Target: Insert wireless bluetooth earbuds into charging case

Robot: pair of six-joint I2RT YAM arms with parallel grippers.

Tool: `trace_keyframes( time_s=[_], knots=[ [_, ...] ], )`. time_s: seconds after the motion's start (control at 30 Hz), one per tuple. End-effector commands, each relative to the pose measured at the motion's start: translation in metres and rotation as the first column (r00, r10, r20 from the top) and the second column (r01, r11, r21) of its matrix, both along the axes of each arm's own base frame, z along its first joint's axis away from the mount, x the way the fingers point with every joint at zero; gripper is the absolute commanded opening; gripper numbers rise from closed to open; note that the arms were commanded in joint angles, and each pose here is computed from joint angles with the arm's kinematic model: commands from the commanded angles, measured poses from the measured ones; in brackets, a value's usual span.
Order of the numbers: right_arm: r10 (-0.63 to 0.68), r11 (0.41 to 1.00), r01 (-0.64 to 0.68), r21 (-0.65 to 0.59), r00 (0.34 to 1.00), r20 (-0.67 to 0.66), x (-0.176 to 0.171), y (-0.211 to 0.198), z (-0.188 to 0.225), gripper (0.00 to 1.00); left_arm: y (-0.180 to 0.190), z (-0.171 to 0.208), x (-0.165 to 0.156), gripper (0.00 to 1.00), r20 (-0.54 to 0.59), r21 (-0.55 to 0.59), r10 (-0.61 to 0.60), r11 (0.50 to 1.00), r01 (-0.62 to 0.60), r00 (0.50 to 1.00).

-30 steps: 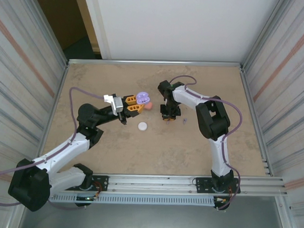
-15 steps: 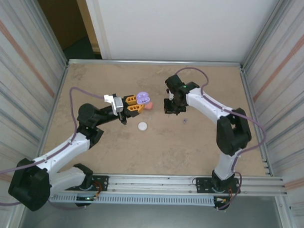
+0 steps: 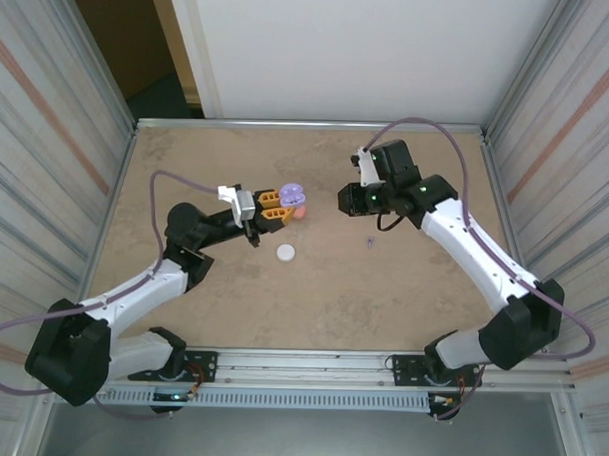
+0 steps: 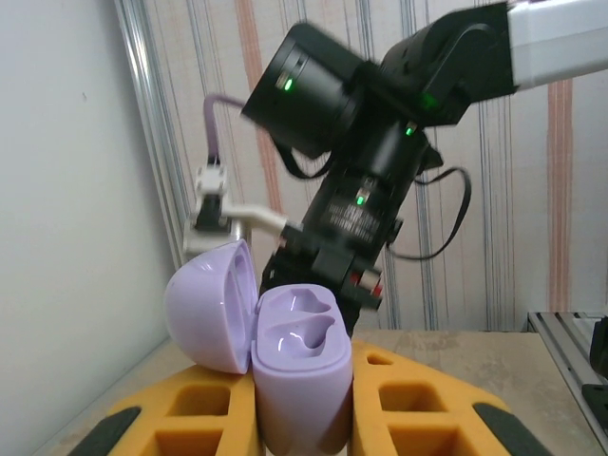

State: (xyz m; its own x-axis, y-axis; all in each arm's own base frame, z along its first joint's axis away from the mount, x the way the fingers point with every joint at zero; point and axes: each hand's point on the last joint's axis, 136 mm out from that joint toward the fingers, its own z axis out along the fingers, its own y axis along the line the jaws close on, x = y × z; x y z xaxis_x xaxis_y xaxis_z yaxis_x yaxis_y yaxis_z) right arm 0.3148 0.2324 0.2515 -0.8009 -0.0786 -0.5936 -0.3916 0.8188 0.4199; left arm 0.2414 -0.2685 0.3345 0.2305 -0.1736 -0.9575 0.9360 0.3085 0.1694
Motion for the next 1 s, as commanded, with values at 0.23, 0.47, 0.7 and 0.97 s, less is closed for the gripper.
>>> trace_keyframes(
  time_s=[0.23,0.47,0.7,0.97],
  knots=[
    [0.142,0.964,-0.185,0.192,0.965,0.219,-0.030,0.011,0.086,0.15,-0.003,0.010,0.007,0.00,0.020,-0.026,-0.021,0.999,0.021,1.000],
    [0.203,0.928,-0.285,0.239,0.927,0.316,-0.048,0.022,0.123,0.14,-0.009,0.005,0.010,0.00,0.002,-0.015,-0.051,0.999,0.051,0.999],
    [0.262,0.917,-0.351,0.189,0.888,0.376,-0.059,0.038,0.141,0.14,-0.013,-0.001,0.014,0.00,-0.012,-0.008,-0.067,0.998,0.067,0.998],
    [0.302,0.911,-0.383,0.151,0.871,0.387,-0.060,0.053,0.147,0.14,-0.016,-0.005,0.016,0.00,-0.022,-0.001,-0.080,0.997,0.080,0.997]
  ],
)
